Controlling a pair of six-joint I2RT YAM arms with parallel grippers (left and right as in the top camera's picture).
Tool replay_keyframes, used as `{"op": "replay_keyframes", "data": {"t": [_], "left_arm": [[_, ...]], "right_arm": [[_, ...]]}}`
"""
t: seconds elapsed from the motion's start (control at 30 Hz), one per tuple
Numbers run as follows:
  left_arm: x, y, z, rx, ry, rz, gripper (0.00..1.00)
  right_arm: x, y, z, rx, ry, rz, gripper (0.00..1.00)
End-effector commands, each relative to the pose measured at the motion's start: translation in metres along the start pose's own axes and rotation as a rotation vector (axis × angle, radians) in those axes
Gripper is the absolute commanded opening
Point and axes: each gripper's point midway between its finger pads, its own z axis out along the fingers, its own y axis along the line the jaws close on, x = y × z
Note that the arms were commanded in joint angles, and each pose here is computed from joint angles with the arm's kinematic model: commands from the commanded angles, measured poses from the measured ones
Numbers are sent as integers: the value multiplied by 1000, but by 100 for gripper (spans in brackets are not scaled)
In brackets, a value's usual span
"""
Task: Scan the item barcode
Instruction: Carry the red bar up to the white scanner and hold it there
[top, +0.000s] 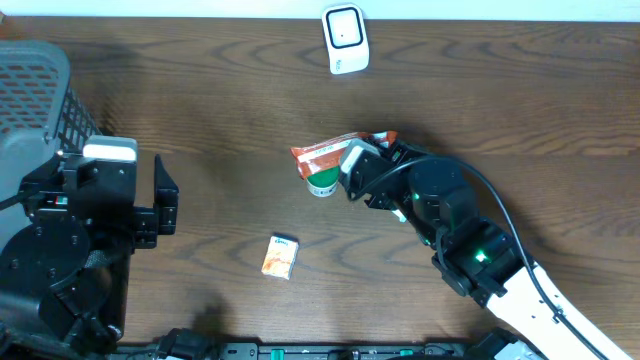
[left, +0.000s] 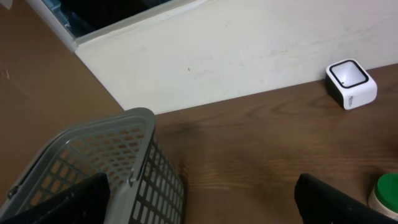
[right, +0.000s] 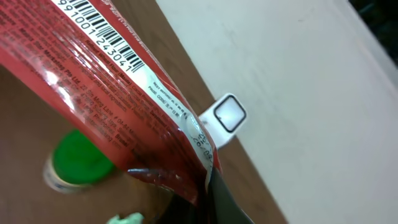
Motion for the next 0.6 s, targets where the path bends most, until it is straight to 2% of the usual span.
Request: {"op": "replay_keyframes", "data": {"t": [0.0,0.07,0.13,0.3,0.43,0.57], "left_arm": [[-1,-2,1,8,-1,-16,95],[-1,-2,1,8,-1,-16,95],[0,-2,1,9,0,-16,95],[0,-2,1,9,0,-16,95],[0,-2,1,9,0,-16,95],[0,-2,1,9,0,-16,95]], "right_arm": [[-7,-16,-6,64,6,-49,1],[-10,-20,-6,78,-13,59,1],[-14,-25,-4,84,-49,316,1],[-34,1,7,-153,-161,636,1],[-52,2,22,-337,-274,890,1],[-35,-24,55,-394,-300,1284,1]]}}
